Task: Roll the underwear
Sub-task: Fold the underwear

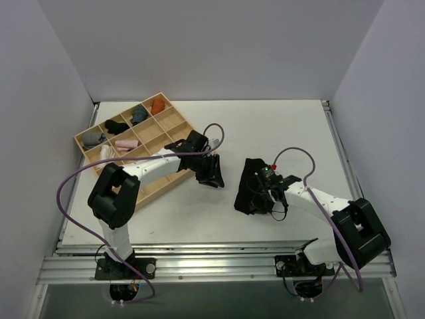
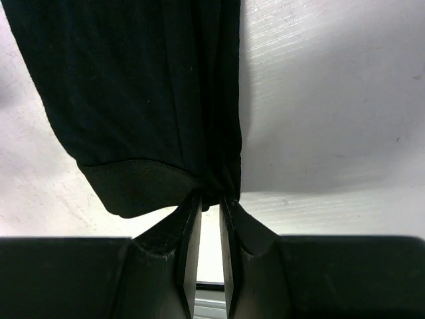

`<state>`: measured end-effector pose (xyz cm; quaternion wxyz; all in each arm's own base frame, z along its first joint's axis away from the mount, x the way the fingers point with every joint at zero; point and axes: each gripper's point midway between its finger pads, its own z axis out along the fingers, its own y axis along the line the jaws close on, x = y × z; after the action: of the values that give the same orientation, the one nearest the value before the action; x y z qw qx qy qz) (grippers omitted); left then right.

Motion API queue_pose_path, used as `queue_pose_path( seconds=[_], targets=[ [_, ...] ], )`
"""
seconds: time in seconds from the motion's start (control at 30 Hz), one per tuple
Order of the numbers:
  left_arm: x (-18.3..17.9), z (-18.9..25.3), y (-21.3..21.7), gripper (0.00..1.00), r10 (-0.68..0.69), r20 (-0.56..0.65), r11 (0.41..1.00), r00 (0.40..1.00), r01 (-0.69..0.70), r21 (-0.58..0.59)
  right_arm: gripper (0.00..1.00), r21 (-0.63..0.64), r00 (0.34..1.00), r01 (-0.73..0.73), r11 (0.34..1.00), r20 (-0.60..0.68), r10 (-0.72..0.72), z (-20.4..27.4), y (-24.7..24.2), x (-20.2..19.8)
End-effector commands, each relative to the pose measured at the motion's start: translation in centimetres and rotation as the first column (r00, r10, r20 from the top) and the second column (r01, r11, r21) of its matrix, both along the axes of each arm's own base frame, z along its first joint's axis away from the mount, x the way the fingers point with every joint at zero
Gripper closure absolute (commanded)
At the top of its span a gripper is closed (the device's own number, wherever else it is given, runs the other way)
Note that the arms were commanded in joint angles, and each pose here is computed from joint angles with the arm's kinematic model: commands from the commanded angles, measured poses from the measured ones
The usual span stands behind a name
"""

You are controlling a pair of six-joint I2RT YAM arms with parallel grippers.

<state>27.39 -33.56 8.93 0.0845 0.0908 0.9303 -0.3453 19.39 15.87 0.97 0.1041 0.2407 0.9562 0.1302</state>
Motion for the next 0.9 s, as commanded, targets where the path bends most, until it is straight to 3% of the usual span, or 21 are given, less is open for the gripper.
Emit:
queue_pose_path(
  seconds=[0.0, 0.23, 0.3, 0.53, 0.7, 0.87],
  targets=[
    [0.4, 0.4, -0.9, 0.57, -0.002, 0.016, 0.999, 1.000, 0.002, -0.041, 0.87, -0.042, 1.000, 0.015, 0.999, -0.019, -0.016, -0.9, -0.9, -1.0],
    [0.3, 2.0, -3.5, 0.57, -0.016, 0.028, 0.988, 0.999, 0.020, -0.153, 0.86, -0.061, 1.000, 0.024, 0.998, -0.017, -0.025, -0.6, -1.3, -1.2],
    [-0.3, 2.5, -5.6, 0.60, -0.035, 0.014, 0.970, 0.999, 0.037, -0.239, 0.86, -0.067, 0.999, 0.025, 0.997, -0.018, -0.026, -0.8, -1.5, -1.2],
    [-3.1, 0.6, -9.6, 0.83, -0.106, -0.025, 0.954, 0.994, 0.094, -0.285, 0.87, -0.072, 0.999, 0.035, 0.997, -0.029, -0.037, -1.3, -1.6, -1.5],
    [-4.3, -2.5, -10.1, 0.88, -0.105, -0.061, 0.960, 0.993, 0.085, -0.266, 0.87, -0.057, 0.998, 0.065, 0.996, -0.023, -0.066, -1.2, -1.8, -2.1],
    [-4.6, -6.9, -8.0, 0.89, -0.039, -0.081, 0.994, 0.996, 0.030, -0.110, 0.87, -0.053, 0.997, 0.078, 0.996, -0.021, -0.080, -1.6, -2.2, -2.9]
  ],
)
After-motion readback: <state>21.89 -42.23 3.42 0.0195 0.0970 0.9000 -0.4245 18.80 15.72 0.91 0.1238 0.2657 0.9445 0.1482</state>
